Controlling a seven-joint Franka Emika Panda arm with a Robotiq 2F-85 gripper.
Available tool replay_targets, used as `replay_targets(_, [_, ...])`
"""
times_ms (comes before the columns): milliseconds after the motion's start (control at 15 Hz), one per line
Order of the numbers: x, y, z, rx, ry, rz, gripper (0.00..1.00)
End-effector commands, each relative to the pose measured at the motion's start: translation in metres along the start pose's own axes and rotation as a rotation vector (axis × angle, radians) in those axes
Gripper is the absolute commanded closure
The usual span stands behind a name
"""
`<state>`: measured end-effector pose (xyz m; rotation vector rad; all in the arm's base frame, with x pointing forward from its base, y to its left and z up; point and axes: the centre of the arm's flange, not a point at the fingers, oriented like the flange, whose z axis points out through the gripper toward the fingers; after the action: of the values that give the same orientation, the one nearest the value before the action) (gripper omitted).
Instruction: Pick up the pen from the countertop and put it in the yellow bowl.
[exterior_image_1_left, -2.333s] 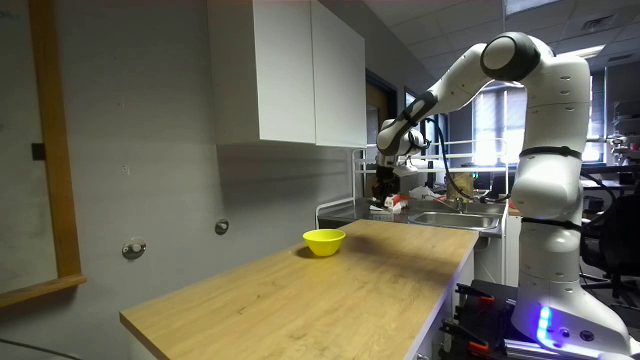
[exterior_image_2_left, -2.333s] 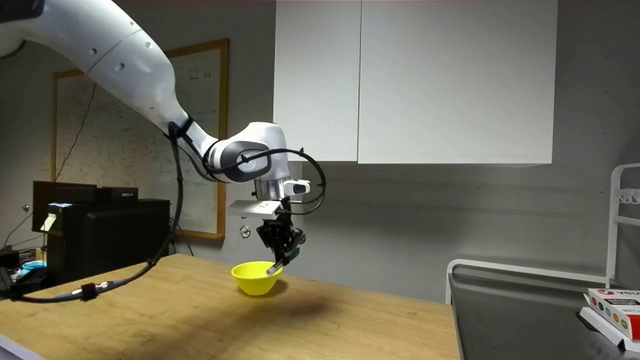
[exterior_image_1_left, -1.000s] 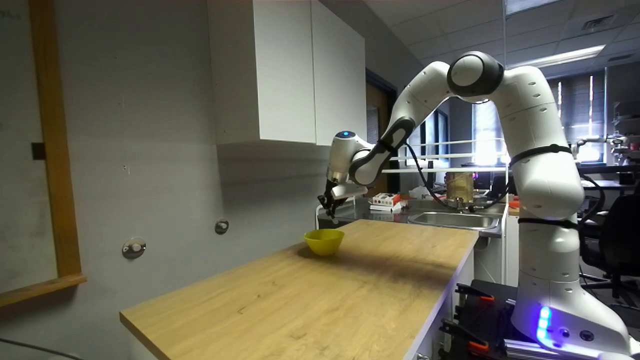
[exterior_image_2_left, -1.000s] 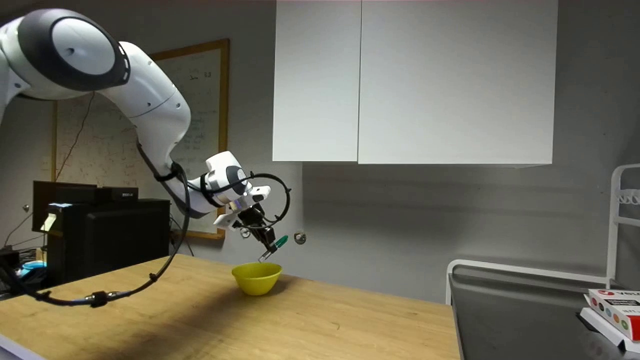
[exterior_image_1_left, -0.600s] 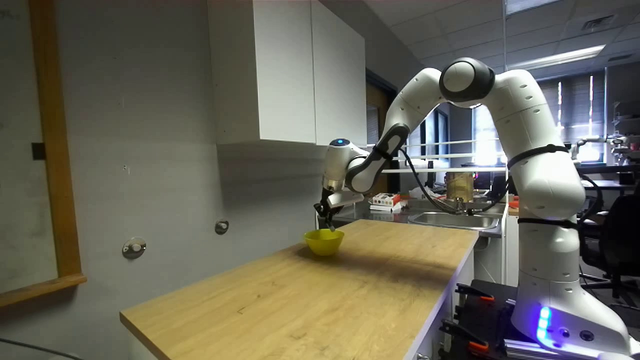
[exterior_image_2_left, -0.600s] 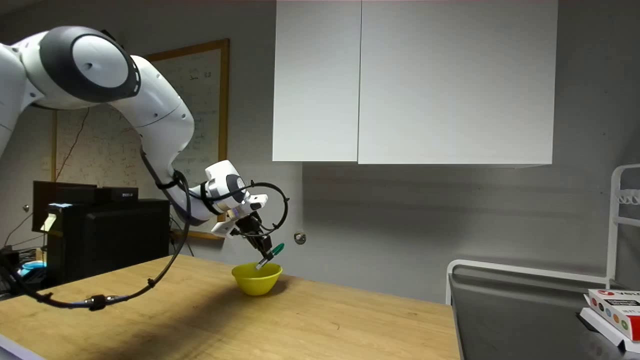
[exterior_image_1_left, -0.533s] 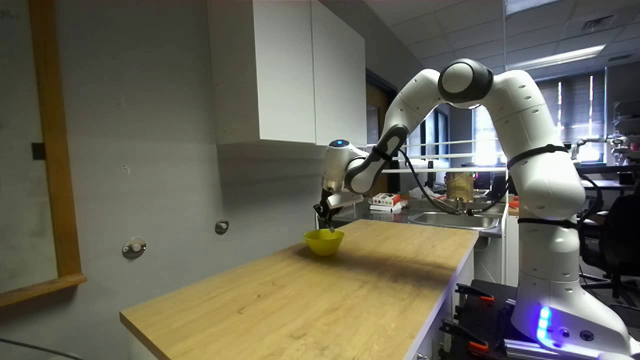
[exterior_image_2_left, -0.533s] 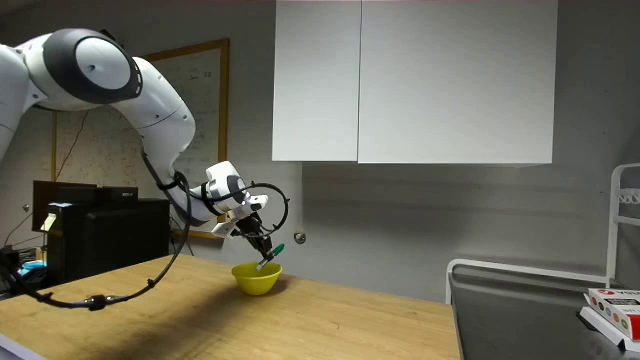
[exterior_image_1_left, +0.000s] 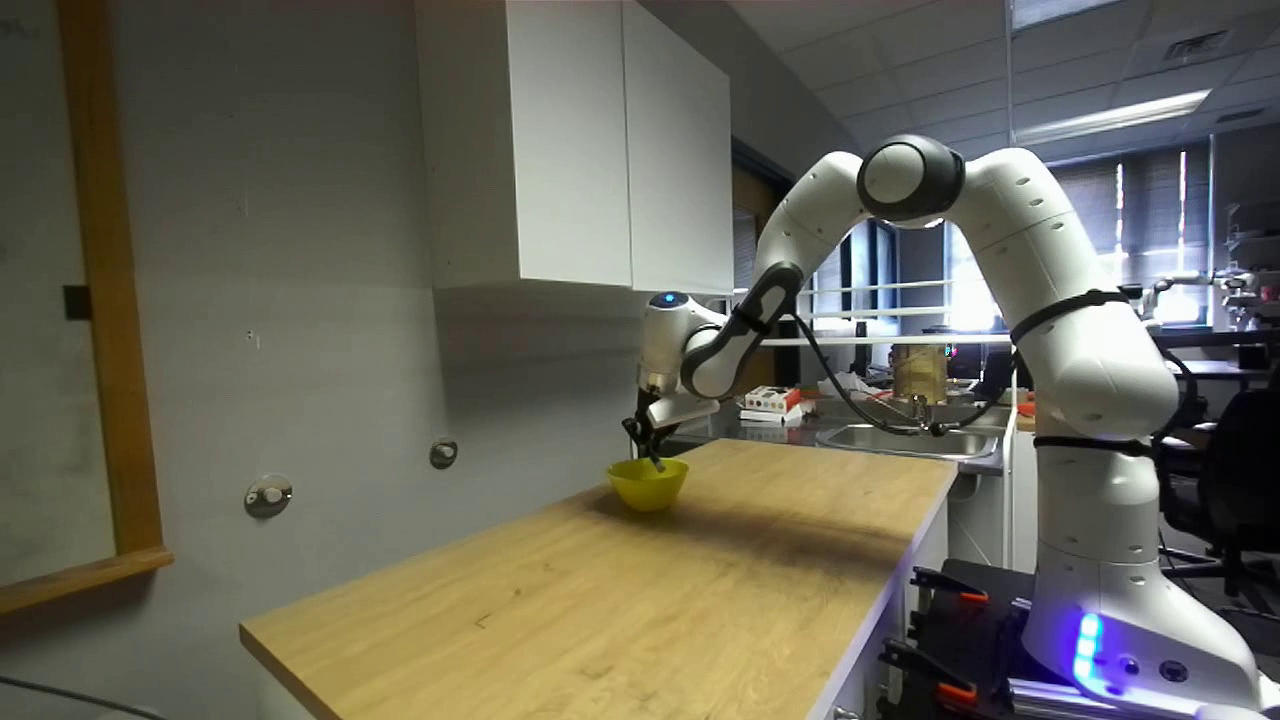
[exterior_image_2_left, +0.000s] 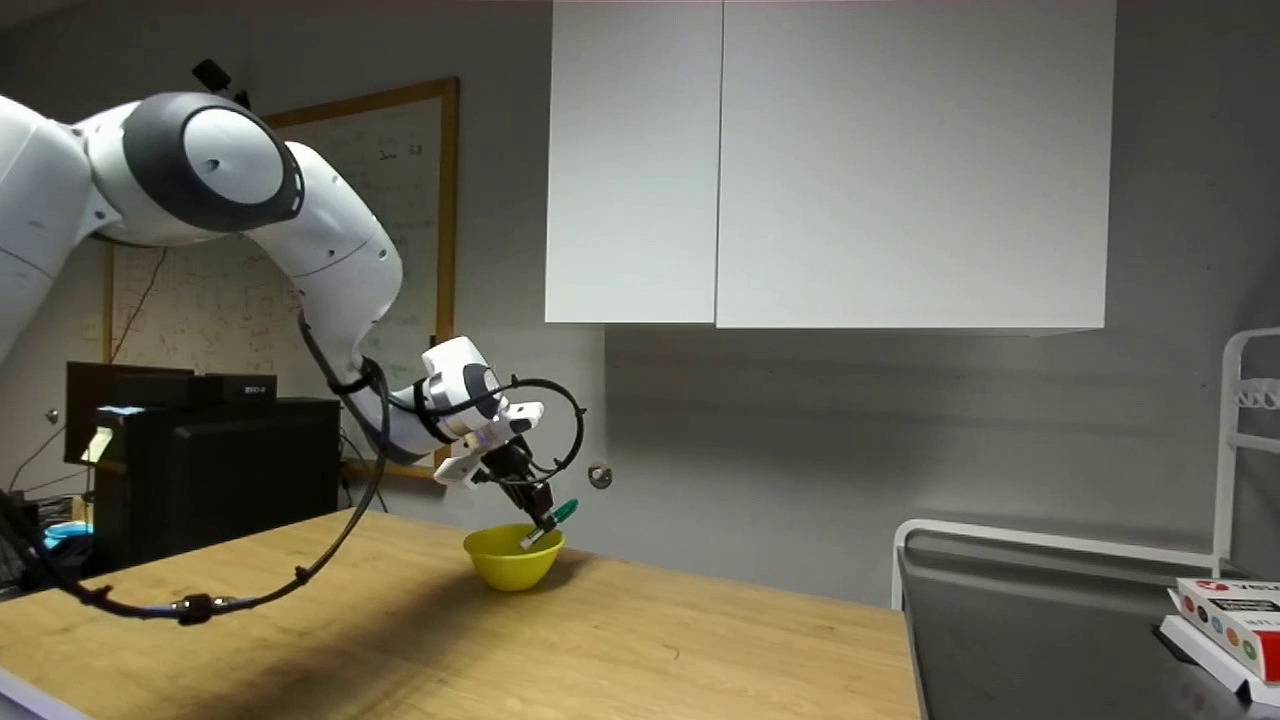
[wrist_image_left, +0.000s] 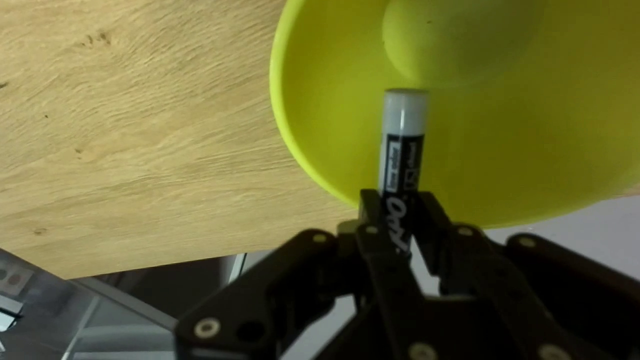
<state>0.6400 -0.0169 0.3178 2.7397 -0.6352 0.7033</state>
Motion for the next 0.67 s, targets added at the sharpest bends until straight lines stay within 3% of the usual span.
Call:
replay_targets(0, [0.010, -0.005, 0.006, -0.019, 0.008, 0.012, 0.51])
replay_targets(467, [0.011, 0.001, 0.000, -0.023, 0.029, 0.020, 0.02])
replay_targets(600, [0.010, 0.007, -0.006, -0.027, -0.005, -0.007, 0.00])
